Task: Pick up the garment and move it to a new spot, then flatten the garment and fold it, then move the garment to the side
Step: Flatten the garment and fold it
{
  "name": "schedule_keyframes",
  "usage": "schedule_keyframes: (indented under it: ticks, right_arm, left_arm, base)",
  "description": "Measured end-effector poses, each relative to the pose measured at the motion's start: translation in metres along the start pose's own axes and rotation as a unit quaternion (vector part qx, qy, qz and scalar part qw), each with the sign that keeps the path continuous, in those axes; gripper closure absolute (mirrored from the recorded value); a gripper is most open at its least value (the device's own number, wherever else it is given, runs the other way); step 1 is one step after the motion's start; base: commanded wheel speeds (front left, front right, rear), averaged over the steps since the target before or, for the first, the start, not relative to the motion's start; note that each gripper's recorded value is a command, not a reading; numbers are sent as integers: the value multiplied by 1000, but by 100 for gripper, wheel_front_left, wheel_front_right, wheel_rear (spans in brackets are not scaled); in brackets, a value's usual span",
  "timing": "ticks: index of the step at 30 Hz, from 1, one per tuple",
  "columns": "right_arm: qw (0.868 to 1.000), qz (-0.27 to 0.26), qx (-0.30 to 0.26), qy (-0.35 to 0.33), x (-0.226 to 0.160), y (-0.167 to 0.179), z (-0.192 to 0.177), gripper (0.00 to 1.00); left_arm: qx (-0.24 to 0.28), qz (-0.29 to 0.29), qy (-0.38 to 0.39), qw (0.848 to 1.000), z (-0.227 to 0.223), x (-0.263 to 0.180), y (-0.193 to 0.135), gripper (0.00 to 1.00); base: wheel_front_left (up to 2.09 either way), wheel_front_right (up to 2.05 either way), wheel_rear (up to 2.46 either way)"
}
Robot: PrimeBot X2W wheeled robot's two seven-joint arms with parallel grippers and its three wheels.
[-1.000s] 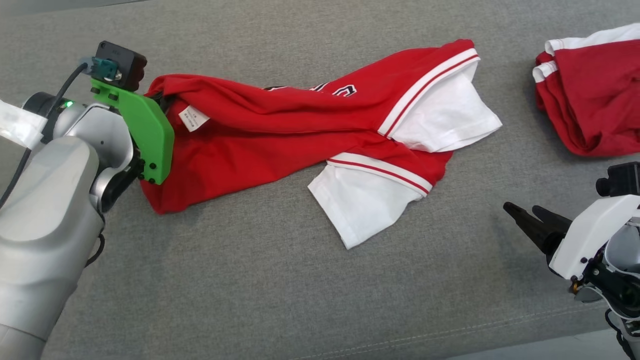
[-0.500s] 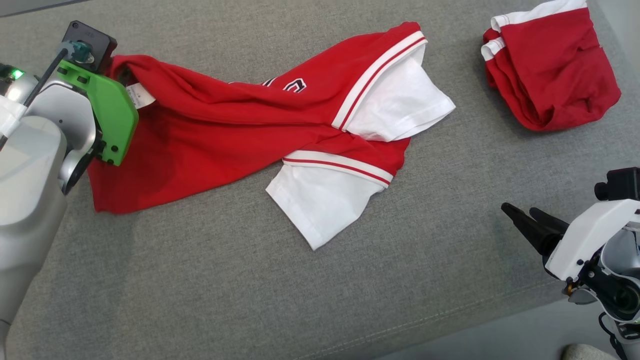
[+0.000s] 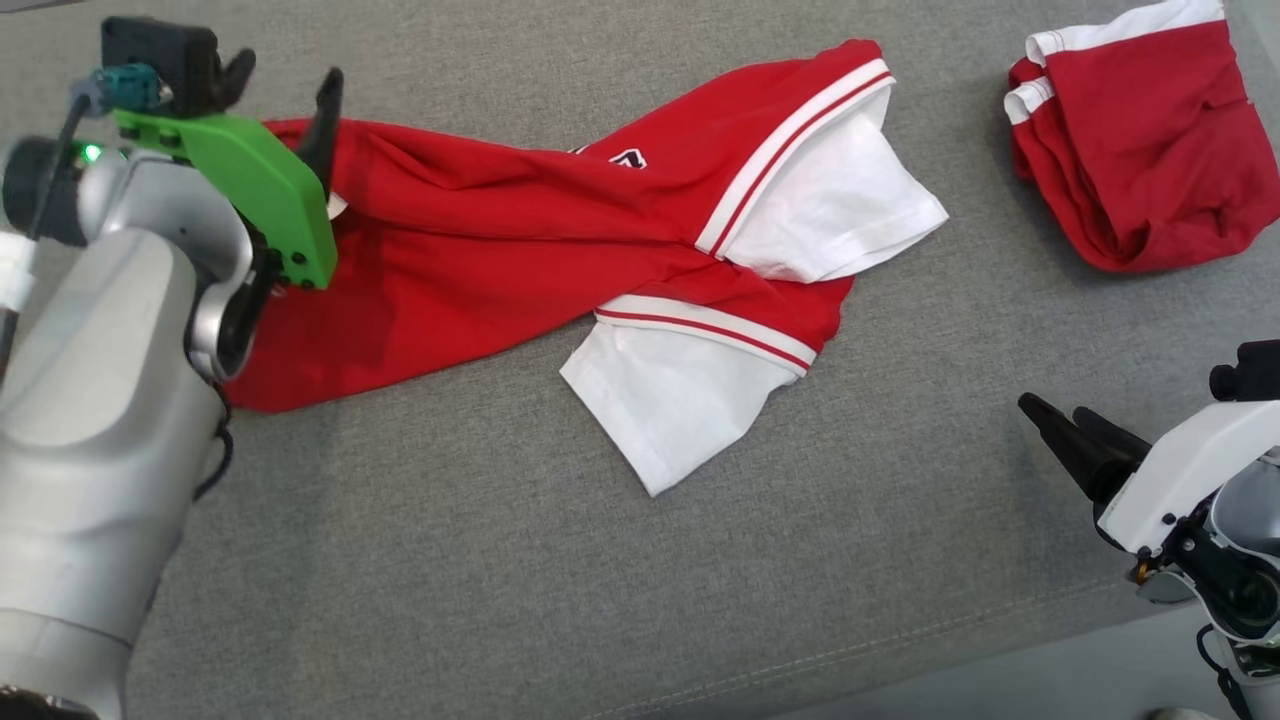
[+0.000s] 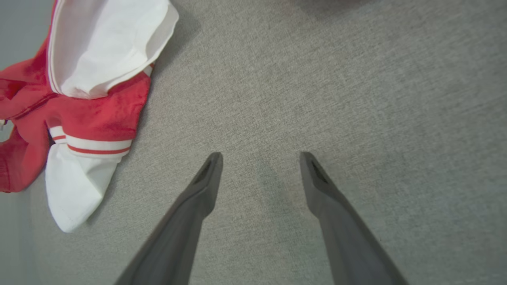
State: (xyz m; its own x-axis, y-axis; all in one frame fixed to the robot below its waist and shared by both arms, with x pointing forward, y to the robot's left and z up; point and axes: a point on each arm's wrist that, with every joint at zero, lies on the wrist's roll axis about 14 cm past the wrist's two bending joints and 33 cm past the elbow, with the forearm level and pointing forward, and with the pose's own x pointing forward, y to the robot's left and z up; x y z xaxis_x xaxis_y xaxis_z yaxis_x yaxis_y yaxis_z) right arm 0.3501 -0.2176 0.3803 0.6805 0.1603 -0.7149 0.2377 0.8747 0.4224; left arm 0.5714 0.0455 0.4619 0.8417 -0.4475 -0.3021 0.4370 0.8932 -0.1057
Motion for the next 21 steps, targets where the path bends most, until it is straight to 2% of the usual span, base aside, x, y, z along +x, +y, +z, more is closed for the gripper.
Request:
schedule_keyframes:
  ticks: [7,10,12,13,21]
  right_arm:
    - [1000,6,5,-5,-1,3,-1,0]
    - [1000,12,3,-4,0,7,-2,0]
    - [1000,21,-1,0,1,12,-4,0]
    - [1000,25,-3,2,2,16,-6,0]
    - [999,31,-4,9,1,19,-11,0]
  left_arm:
    - [-59,12,51,997,-60,-35,-10,0]
    - [-77,20,51,996,-62,-44,-9,31]
    - [-82,28,45,995,-59,-48,-4,41]
    - [-89,37,42,994,-58,-50,1,51]
    - [-117,45,39,991,-58,-46,4,60]
  base:
    - [0,0,0]
    - [0,0,0]
    - [0,0,0]
    - [0,0,0]
    - [0,0,0]
